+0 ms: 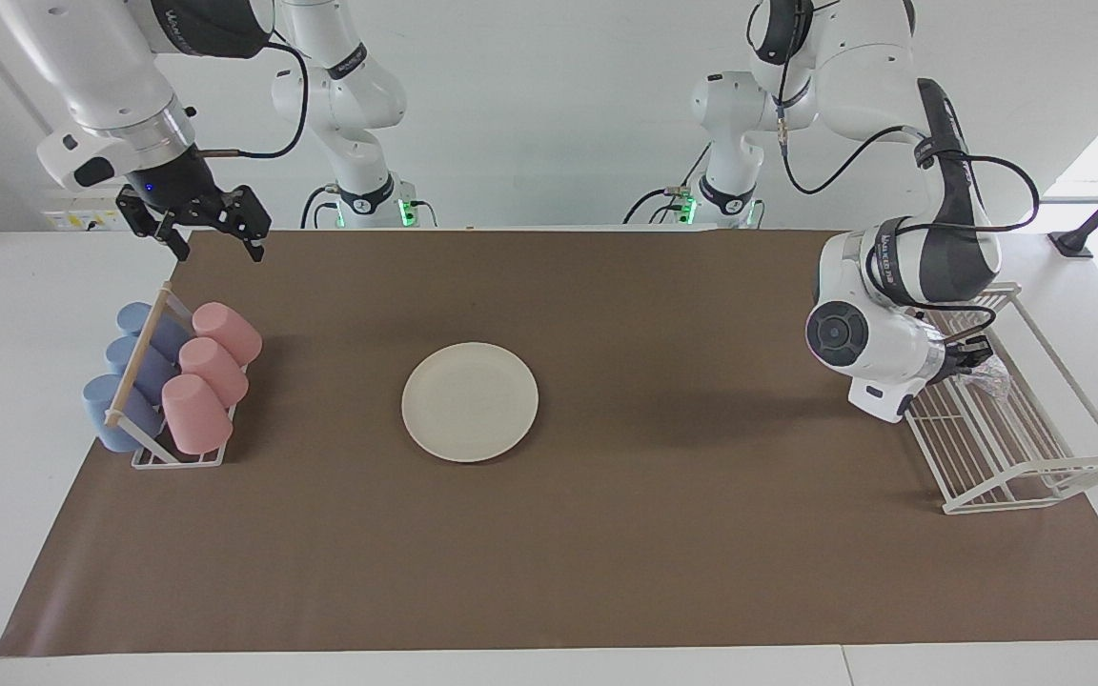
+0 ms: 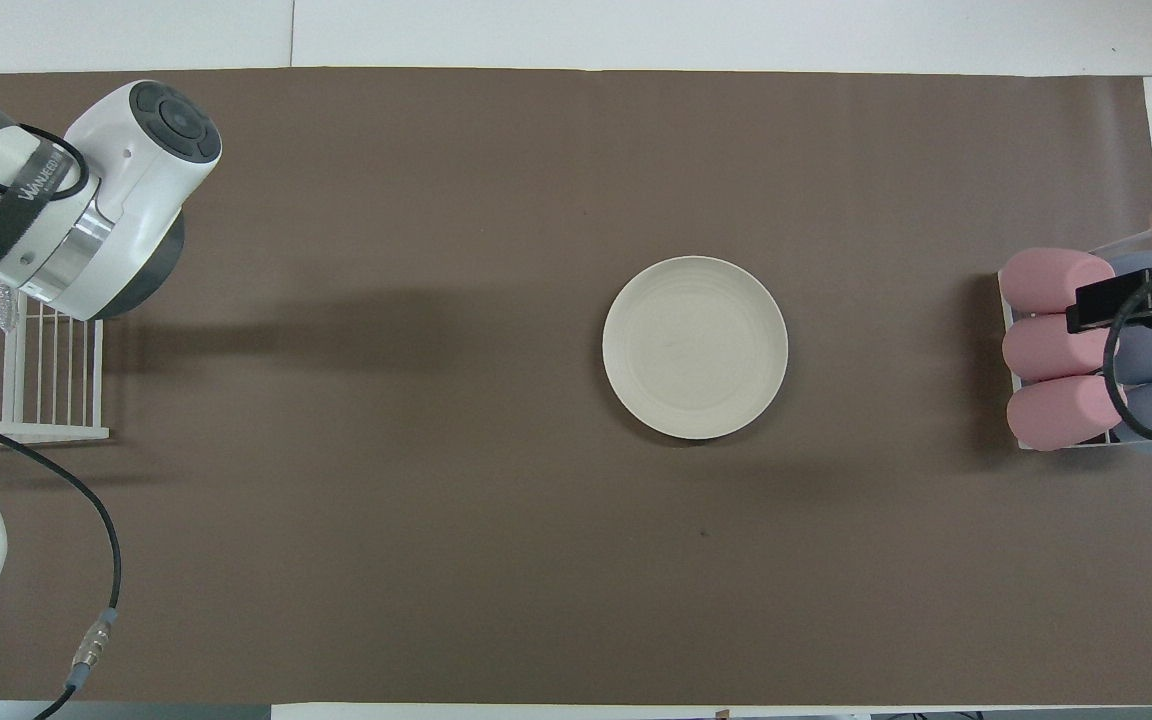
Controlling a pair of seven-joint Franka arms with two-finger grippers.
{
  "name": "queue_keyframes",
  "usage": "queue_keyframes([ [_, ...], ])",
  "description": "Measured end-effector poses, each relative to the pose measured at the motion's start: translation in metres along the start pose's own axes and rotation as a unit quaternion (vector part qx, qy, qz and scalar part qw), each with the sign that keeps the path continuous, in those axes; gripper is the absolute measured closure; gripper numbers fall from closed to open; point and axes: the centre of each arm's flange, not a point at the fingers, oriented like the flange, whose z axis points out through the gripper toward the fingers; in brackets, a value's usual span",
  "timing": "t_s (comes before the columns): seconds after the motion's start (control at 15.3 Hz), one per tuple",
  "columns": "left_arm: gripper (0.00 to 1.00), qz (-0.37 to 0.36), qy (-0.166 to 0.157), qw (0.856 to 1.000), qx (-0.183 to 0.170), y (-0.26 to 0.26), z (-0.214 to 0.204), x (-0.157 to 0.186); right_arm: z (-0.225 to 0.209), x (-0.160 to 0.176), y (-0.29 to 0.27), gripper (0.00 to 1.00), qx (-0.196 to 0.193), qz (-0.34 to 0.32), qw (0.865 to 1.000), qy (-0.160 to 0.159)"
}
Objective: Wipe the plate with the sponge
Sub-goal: 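Reach into the white wire rack and grasp the clear scrubber with the left gripper, then carry the scrubber toward the plate while the right gripper reaches toward it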
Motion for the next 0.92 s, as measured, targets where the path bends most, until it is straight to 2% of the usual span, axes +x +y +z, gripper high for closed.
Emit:
queue_keyframes([
  [0.13,0.95,-0.036,-0.015,0.996,-0.074,-0.028,-0.023,-0.01,0.0,0.0,0.0,0.0,0.0,0.0,1.0,0.0],
  [0.26,0.95,-0.064,-0.04,0.984,-0.163,-0.06,-0.051,-0.029,0.0,0.0,0.0,0.0,0.0,0.0,1.0,0.0],
  [0.39,0.95,-0.072,-0.053,0.964,-0.25,-0.077,-0.079,-0.044,0.0,0.0,0.0,0.0,0.0,0.001,1.0,0.0],
  [0.52,0.95,-0.063,-0.065,0.937,-0.338,-0.075,-0.1,-0.053,0.0,0.0,0.0,0.0,0.0,0.013,1.0,0.0],
  [0.65,0.95,-0.07,-0.077,0.896,-0.431,-0.083,-0.116,-0.062,0.0,0.0,-0.004,0.0,0.0,0.029,1.0,0.0],
  [0.79,0.95,-0.079,-0.095,0.841,-0.526,-0.105,-0.118,-0.07,0.0,0.0,-0.011,0.0,0.008,0.057,0.998,-0.002],
  [0.92,0.95,-0.081,-0.116,0.787,-0.6,-0.119,-0.11,-0.075,0.002,-0.003,-0.019,0.0,0.016,0.1,0.995,-0.016],
])
